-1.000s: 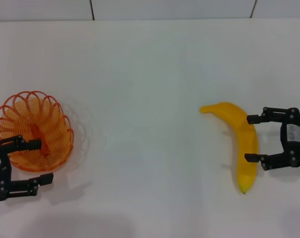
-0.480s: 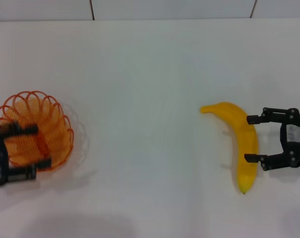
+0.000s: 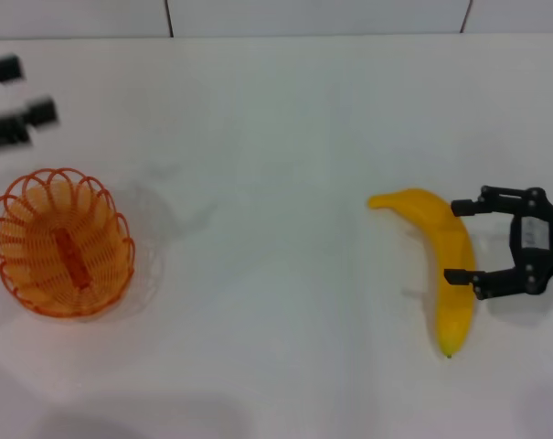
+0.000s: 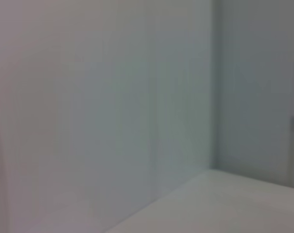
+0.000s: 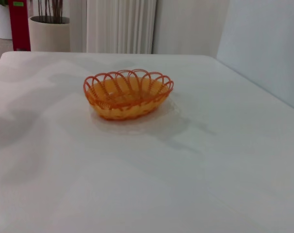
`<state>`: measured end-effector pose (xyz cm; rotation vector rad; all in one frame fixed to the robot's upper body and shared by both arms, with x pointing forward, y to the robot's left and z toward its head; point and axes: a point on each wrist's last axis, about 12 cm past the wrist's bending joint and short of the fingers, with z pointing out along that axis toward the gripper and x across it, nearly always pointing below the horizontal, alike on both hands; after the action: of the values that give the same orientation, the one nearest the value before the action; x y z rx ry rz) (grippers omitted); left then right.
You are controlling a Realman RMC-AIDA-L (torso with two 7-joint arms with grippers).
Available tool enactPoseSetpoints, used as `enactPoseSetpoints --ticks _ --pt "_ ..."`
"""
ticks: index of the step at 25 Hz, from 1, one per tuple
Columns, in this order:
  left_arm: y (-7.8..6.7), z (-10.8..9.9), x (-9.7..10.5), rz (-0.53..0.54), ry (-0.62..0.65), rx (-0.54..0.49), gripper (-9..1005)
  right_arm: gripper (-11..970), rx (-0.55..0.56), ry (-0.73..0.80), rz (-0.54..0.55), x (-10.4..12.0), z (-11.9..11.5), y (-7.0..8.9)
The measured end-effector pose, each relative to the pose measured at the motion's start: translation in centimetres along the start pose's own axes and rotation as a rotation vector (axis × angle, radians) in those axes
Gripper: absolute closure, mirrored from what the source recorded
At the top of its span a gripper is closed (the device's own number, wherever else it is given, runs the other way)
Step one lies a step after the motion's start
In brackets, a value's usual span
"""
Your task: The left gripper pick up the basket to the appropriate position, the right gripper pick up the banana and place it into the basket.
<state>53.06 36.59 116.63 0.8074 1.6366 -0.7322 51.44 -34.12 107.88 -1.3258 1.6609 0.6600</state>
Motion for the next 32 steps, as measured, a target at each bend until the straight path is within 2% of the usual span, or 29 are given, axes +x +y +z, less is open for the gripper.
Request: enactPoseSetpoints --ticks 2,3,4,10,13,16,18,28,32 --pt "0.8 -0.4 -1.0 -0.082 0.036 -0.066 150 69 -0.004 -0.005 -0.006 -0.3 0.3 -0.2" --pt "1.9 -1.1 -2.0 -0.153 0.083 -0.146 150 69 -0.005 -0.007 -0.009 -0.4 0.4 -0.3" --pt "1.9 -1.1 -2.0 -0.153 0.083 -0.146 150 69 -0.006 -0.007 -0.010 -0.4 0.4 -0.3" --pt "4.7 -3.2 -4.3 -0.244 0.233 -0.275 151 69 -0.008 -0.005 -0.010 -0.4 0.4 -0.3" --pt "5.8 -3.4 -5.0 -0.222 0.382 -0.301 151 69 -0.008 -0.005 -0.009 -0.4 0.4 -0.3" --pt "6.0 -2.5 -5.0 -0.185 0.499 -0.278 151 68 -0.010 -0.004 -0.009 -0.4 0.4 -0.3" --pt "5.6 -1.2 -4.5 -0.116 0.562 -0.232 150 68 -0.010 -0.005 -0.009 -0.4 0.5 -0.3" --pt "4.8 1.6 -1.6 0.072 0.698 -0.194 151 68 -0.012 -0.007 -0.008 -0.4 0.6 -0.2" --pt "5.0 1.8 -1.2 0.079 0.689 -0.217 151 69 -0.003 -0.002 -0.005 -0.3 0.7 -0.3"
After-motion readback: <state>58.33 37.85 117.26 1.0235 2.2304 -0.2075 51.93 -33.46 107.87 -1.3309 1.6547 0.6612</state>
